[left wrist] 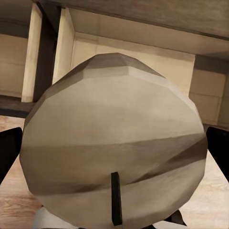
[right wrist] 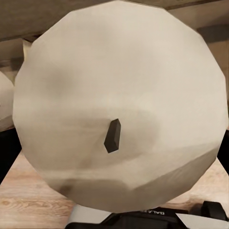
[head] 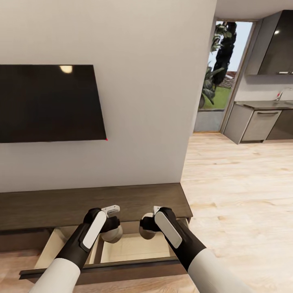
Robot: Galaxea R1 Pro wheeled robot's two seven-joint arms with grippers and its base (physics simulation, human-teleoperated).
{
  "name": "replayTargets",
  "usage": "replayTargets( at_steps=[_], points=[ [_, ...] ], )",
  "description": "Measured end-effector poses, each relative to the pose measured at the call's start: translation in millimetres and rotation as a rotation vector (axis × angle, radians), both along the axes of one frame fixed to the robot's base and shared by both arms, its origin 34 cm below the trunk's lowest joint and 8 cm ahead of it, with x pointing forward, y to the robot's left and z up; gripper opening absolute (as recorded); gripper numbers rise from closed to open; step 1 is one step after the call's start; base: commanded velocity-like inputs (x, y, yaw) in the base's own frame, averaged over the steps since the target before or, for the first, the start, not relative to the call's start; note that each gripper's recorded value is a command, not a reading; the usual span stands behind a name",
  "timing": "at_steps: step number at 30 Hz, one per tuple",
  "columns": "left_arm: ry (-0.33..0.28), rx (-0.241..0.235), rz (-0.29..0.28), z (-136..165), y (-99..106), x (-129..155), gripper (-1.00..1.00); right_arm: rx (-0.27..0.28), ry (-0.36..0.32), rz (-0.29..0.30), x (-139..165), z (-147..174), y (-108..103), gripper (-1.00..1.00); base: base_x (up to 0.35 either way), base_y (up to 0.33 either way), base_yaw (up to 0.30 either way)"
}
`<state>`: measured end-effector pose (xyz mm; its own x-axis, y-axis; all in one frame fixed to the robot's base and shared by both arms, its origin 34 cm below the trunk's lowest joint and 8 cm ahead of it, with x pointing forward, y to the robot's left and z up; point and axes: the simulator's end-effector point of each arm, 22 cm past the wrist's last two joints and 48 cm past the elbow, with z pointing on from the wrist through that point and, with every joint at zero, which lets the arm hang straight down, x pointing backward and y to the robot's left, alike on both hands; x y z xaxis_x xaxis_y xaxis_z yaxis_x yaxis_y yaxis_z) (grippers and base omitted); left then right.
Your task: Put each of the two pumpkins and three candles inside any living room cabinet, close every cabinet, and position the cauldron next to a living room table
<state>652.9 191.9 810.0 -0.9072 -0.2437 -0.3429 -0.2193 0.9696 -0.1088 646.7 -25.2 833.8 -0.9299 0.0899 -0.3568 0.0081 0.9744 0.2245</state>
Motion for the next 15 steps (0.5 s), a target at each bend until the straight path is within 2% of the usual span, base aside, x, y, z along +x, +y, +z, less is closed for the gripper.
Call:
replayTargets(
  at_steps=[4,7,15],
  points=[
    [0.000,-0.001,-0.001,-4,-1,1,-1.00,-0.003,-0.007,0.020,-1,-4,5,-1.00,0.000,0.000,0.000],
    [0.008,0.001,-0.001,-10,-1,0,-1.00,-0.012,-0.016,0.062,-6,-8,14,-1.00,0.000,0.000,0.000],
    [0.012,0.002,-0.002,-21,-1,0,-1.00,-0.014,-0.018,0.077,-6,-17,17,-1.00,0.000,0.000,0.000]
  ],
)
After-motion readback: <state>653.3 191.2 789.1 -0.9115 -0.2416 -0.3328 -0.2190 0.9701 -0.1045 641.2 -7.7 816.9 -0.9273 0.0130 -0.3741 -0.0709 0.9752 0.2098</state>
